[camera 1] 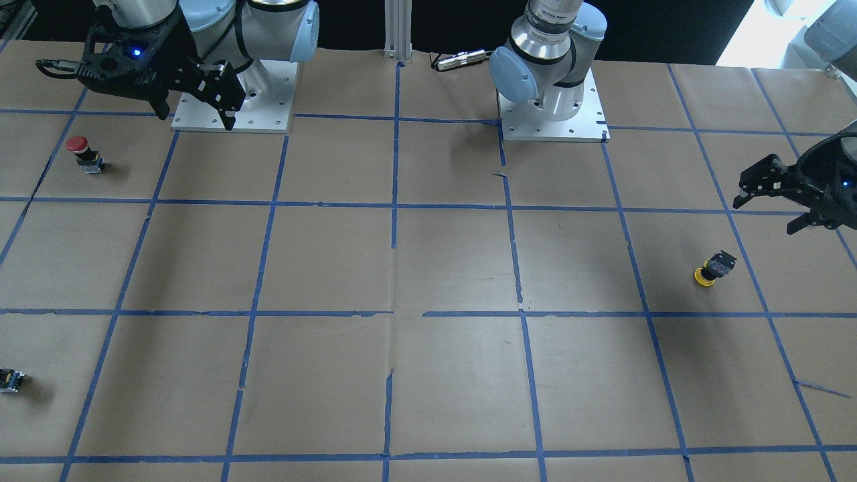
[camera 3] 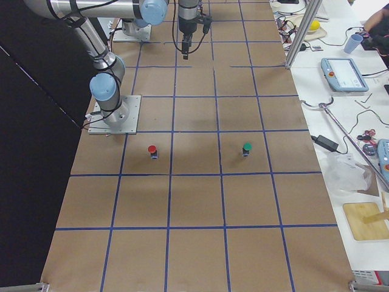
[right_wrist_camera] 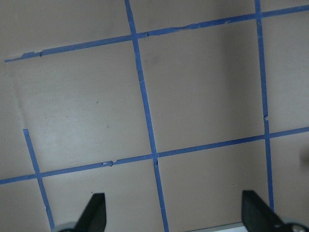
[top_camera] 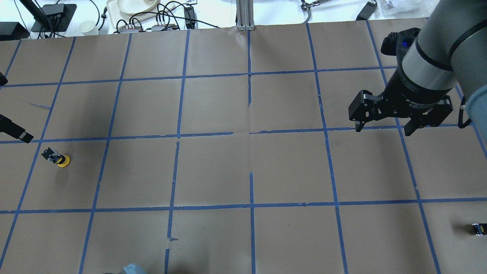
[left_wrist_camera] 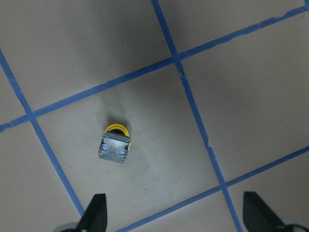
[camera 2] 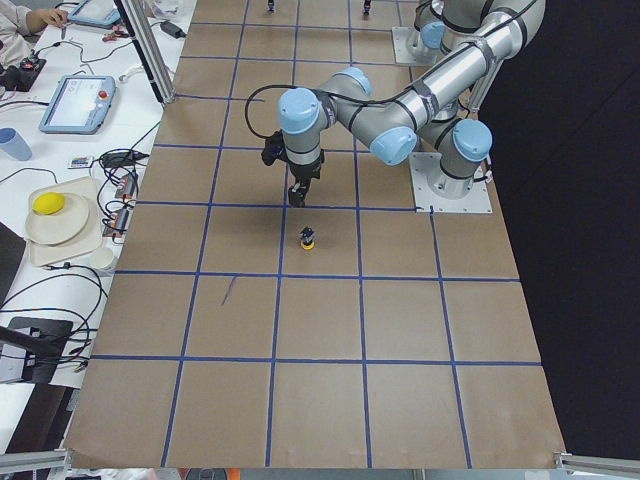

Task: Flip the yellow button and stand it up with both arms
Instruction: 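Lower the left gripper and close it on the yellow button's body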

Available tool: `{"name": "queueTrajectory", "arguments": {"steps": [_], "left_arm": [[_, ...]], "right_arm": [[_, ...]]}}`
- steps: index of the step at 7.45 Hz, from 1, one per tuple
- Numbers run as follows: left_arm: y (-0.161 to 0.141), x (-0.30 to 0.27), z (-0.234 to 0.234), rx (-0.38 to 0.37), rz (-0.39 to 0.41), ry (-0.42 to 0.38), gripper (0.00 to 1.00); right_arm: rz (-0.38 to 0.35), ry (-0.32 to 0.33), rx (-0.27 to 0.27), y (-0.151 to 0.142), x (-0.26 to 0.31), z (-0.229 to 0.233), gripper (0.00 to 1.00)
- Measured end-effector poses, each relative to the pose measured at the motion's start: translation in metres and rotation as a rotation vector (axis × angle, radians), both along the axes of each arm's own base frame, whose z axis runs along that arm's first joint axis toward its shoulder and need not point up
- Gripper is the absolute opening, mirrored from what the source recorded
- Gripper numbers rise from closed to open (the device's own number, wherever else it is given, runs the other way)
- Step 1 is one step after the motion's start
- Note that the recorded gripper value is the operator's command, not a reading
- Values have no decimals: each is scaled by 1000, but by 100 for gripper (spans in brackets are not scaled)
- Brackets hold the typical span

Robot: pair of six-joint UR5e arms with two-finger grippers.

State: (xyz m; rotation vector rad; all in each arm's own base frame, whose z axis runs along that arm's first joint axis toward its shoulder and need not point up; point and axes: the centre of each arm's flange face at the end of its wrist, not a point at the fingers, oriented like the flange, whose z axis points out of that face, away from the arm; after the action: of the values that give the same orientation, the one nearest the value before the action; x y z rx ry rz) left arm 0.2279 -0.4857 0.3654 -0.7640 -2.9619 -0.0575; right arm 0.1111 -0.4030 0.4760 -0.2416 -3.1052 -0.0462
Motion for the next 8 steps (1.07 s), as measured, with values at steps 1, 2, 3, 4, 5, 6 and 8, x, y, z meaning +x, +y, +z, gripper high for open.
{"name": "queueTrajectory", "arguments": {"steps": [1,2,3,4,5,6,8], "left_arm": [[-3,6,-17,-24,-58,-19,99],[-5,9,-36,-52,-102,-42,99],[-5,9,-53,-70,-145,-57,99],[-4,8,-67,-80,-182,-65,99],[-2,7,-78,-83,-206,-65,99],[-1,6,-84,-85,-222,-64,99],[-6,11,-97,-106,-233,-80,99]], "right_arm": [[0,0,-2,0,0,0,100],[0,-1,-2,-1,0,0,100],[0,-1,-2,0,0,0,100],[0,-1,-2,0,0,0,100],[0,-1,-2,0,0,0,100],[0,0,-3,0,0,0,100],[0,2,-1,0,0,0,100]]}}
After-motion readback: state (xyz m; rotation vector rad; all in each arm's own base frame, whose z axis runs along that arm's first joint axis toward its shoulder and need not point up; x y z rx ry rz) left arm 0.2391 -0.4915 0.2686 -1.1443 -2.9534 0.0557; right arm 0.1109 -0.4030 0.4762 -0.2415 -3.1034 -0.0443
